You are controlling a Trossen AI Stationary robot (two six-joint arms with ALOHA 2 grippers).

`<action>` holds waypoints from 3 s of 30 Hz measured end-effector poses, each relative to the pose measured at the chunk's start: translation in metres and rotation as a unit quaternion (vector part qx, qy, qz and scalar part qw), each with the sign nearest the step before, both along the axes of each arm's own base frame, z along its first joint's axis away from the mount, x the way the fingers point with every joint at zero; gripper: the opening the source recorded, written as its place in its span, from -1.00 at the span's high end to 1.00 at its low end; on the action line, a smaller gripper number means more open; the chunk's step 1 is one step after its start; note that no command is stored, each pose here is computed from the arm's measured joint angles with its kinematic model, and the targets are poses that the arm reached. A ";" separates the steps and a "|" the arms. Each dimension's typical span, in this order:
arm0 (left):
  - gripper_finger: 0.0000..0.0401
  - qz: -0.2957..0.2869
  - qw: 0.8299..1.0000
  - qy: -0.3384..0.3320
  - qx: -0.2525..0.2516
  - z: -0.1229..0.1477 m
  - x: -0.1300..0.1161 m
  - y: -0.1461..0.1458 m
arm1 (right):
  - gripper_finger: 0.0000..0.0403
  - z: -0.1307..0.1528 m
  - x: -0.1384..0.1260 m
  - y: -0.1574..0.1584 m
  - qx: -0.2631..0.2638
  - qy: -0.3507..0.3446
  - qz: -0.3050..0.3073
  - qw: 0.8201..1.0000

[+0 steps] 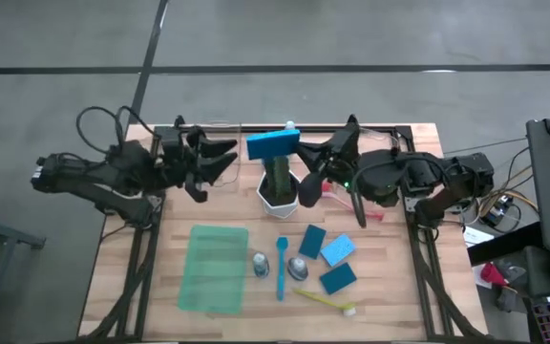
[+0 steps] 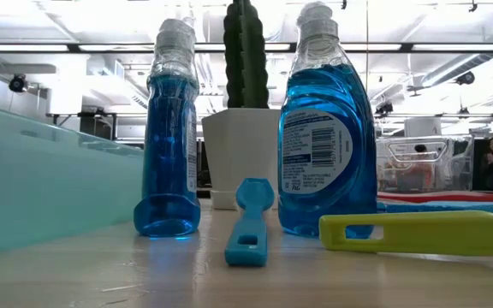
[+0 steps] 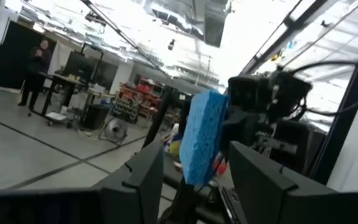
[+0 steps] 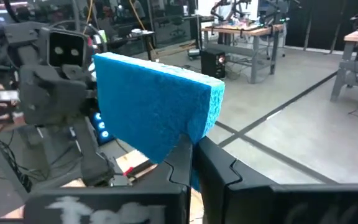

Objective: Pick & Place Kitchen Sink Supplies
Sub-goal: Put the blue sponge wipe into the green bin

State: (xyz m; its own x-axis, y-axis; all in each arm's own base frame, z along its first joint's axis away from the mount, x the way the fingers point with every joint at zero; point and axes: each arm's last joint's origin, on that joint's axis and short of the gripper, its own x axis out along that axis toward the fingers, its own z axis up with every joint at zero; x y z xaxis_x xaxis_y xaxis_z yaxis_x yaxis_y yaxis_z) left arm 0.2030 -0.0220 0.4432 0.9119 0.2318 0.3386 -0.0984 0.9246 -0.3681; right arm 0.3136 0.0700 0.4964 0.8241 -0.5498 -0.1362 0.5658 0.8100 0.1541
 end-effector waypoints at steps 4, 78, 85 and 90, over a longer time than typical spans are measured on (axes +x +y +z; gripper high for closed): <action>0.14 0.000 1.000 0.013 0.014 -0.003 0.006 -0.001 | 0.95 0.002 0.006 0.000 0.000 -0.003 -0.001 1.000; 0.93 -0.126 0.989 0.077 0.001 -0.018 0.011 -0.008 | 0.08 0.010 -0.022 -0.012 0.099 0.077 0.245 0.961; 0.91 -0.126 0.989 0.074 0.001 -0.018 0.010 -0.008 | 0.07 0.006 -0.008 -0.016 0.097 0.071 0.238 0.964; 0.93 -0.126 0.989 0.073 0.001 -0.018 0.010 -0.008 | 0.11 0.003 -0.002 -0.020 0.102 0.076 0.241 0.962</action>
State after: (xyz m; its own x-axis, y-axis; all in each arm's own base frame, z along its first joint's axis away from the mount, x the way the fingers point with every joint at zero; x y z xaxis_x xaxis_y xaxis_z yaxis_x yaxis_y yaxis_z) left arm 0.2131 -0.0298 0.4257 0.9799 -0.0098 0.1991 0.0834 0.9272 -0.3650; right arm 0.3114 0.0503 0.4991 0.9386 -0.0583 -0.3401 0.1613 0.9454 0.2831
